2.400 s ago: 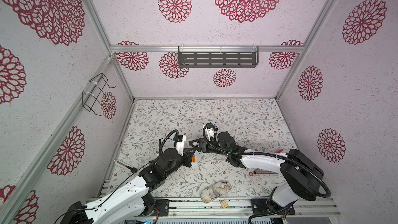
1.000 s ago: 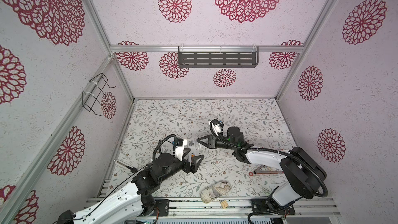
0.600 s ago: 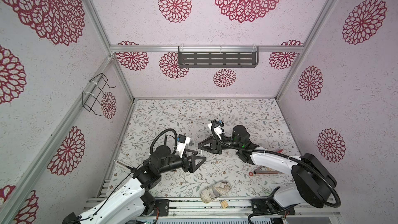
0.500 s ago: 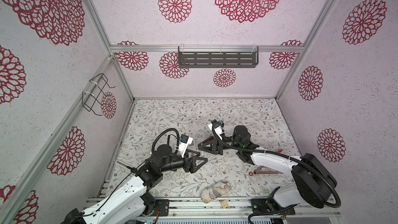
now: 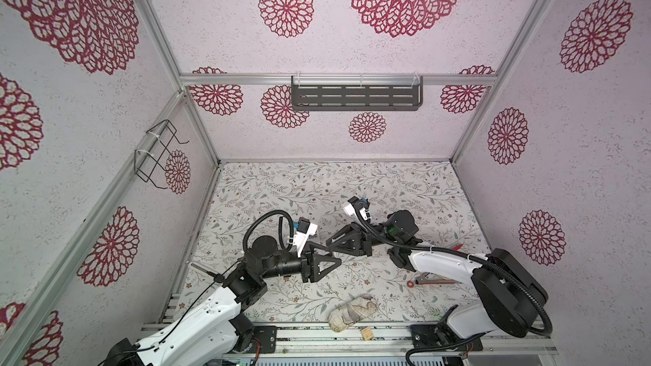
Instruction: Load the batteries into the remote control
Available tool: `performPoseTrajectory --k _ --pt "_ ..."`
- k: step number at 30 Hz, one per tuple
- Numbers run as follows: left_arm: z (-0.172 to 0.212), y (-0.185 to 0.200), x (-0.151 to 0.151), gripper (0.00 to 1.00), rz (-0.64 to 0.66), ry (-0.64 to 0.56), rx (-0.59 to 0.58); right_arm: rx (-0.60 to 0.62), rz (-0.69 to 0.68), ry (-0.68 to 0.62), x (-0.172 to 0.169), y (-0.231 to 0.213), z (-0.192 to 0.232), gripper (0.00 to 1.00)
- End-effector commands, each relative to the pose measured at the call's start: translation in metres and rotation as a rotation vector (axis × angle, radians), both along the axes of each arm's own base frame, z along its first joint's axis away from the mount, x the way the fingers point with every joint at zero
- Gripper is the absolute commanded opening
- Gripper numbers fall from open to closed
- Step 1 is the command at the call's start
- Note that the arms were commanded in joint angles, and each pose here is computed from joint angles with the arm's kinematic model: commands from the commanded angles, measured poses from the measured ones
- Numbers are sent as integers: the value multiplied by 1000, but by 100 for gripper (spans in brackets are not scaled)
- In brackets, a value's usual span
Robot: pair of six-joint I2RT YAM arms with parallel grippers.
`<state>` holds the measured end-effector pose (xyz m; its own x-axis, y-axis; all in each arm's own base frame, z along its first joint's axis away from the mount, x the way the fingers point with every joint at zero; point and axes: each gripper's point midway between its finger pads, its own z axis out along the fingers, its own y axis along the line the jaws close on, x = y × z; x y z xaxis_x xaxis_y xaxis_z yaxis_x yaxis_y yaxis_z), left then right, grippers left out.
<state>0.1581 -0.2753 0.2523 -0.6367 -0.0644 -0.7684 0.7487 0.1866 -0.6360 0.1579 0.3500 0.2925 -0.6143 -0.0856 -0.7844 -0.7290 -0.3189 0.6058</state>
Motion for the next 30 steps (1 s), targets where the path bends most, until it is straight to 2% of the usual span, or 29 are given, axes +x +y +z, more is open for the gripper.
performPoseTrajectory --k 1,3,6,11,16,19,21,22,24,27,30 --pt "10 -2 1 54 -14 -44 -20 49 28 -53 -7 -3 13 25" --pt "8 -3 2 44 -14 -39 -15 47 29 -49 -6 -3 12 25" --pt "3 -3 3 35 -7 -29 -6 47 33 -52 -7 -3 12 26" --pt "-1 -1 7 25 22 -23 17 41 31 -46 -5 -2 9 26" --pt "-10 2 11 19 49 -11 46 32 31 -35 -1 -1 7 30" --pt "-12 4 12 17 63 -5 54 26 27 -28 0 -1 5 41" --pt "-15 6 14 15 77 0 62 22 10 -20 4 -3 4 52" --pt "-18 6 15 14 83 4 70 19 -10 -12 9 -4 3 62" --pt "-24 8 18 14 101 18 89 7 -55 6 20 -9 0 96" --pt "-40 9 24 13 129 52 132 -74 -189 54 54 -18 -15 99" --pt "-62 10 36 14 179 115 201 -264 -409 90 99 -35 -49 99"
